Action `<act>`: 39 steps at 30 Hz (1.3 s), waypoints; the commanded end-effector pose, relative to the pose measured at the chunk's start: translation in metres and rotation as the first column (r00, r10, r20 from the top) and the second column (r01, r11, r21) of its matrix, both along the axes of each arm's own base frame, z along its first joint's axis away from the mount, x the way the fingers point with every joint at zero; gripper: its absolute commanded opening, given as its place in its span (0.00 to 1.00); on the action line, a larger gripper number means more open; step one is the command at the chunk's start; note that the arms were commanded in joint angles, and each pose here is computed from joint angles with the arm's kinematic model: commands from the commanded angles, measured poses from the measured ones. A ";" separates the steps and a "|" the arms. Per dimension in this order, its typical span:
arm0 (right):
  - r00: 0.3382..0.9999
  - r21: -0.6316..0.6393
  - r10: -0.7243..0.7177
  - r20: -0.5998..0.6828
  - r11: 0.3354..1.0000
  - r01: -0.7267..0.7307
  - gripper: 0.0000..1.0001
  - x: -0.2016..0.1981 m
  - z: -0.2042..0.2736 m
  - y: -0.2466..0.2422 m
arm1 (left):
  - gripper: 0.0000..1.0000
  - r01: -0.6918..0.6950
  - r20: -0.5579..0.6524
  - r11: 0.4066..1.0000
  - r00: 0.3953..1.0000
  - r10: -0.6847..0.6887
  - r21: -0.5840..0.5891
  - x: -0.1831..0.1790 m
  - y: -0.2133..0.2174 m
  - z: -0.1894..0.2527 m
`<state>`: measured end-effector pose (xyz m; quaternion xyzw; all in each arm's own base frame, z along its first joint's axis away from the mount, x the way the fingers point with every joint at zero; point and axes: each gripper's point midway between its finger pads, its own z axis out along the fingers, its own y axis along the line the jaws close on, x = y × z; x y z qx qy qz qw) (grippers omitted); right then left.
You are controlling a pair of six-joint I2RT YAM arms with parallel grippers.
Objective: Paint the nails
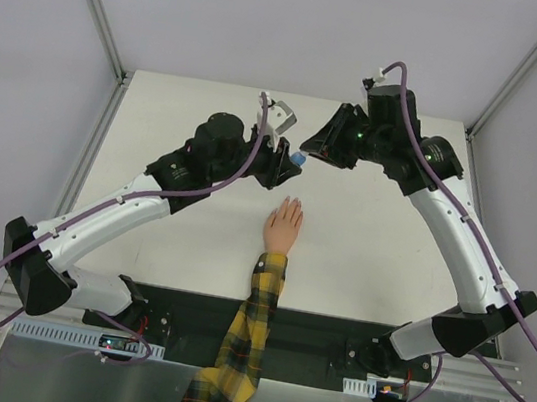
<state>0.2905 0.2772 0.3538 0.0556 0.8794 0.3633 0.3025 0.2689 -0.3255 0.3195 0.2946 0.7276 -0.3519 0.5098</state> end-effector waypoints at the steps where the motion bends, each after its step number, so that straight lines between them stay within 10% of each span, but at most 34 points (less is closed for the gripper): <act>1: 0.998 0.059 0.008 0.064 0.998 -0.012 0.16 -0.002 0.025 0.005 | 0.00 0.010 0.077 0.994 0.997 -0.002 -0.106 -0.006 -0.002 0.042; 9: 0.962 0.065 0.164 0.219 0.981 -0.182 0.01 -0.016 0.032 0.002 | 0.00 0.145 0.047 0.948 0.989 -0.138 -0.283 -0.037 0.003 0.071; 17: 0.632 0.182 0.535 0.561 0.665 -0.725 0.01 -0.085 0.087 0.031 | 0.00 0.467 0.051 0.704 0.850 -0.524 -0.535 -0.083 0.021 0.117; 22: 0.578 0.166 0.561 0.593 0.616 -0.770 0.01 -0.093 0.095 0.030 | 0.00 0.527 0.022 0.645 0.783 -0.621 -0.553 -0.091 0.020 0.123; 25: 0.607 0.168 0.529 0.593 0.657 -0.735 0.01 -0.085 0.100 0.027 | 0.00 0.520 0.008 0.651 0.785 -0.620 -0.553 -0.087 0.019 0.122; 33: 0.875 0.108 0.265 0.405 0.936 -0.334 0.64 -0.039 0.079 -0.010 | 0.00 0.315 -0.022 0.837 0.932 -0.362 -0.448 -0.048 0.024 0.100; 39: 0.932 0.144 0.082 0.353 0.980 -0.141 0.77 -0.029 0.082 -0.024 | 0.00 0.166 0.036 0.914 0.986 -0.165 -0.370 -0.027 0.035 0.096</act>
